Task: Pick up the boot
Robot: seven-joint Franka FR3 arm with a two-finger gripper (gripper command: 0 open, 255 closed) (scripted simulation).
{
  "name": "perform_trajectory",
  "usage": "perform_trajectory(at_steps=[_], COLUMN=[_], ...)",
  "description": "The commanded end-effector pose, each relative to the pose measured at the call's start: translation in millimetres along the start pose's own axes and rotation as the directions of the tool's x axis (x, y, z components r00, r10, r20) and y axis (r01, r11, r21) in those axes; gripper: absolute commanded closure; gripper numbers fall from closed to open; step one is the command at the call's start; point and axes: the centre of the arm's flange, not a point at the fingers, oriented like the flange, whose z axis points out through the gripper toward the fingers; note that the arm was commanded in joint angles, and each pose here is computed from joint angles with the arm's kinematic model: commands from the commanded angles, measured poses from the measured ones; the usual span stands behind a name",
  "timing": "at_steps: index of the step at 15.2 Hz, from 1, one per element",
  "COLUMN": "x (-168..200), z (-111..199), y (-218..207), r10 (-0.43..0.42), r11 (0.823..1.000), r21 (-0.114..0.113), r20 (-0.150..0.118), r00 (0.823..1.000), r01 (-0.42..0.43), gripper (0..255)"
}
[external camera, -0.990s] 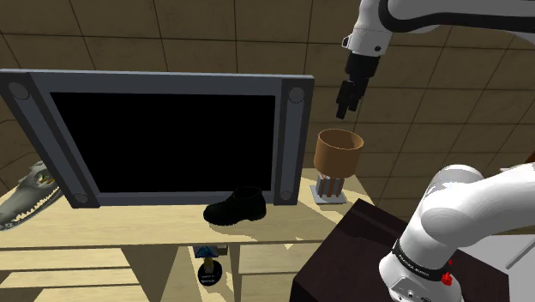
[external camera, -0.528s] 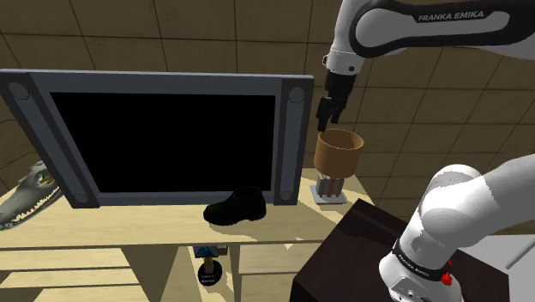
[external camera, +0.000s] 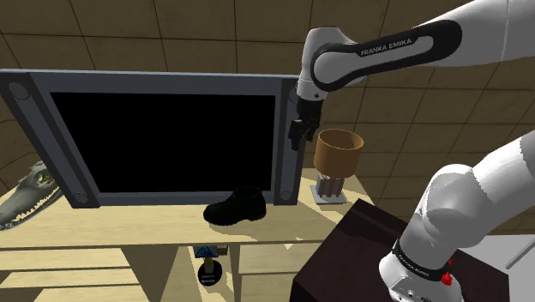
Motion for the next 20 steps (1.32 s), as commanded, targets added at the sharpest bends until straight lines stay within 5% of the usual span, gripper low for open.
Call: perform_trajectory(at_steps=[1,20], x=[15,163], z=[21,219], y=[-9,-68], r10=[0.003,0.021], r11=[1.0,0.999], r21=[0.003,0.026], r20=[0.004,0.054], r00=[1.0,0.998], r01=[-0.003,-0.023], gripper=[0,0])
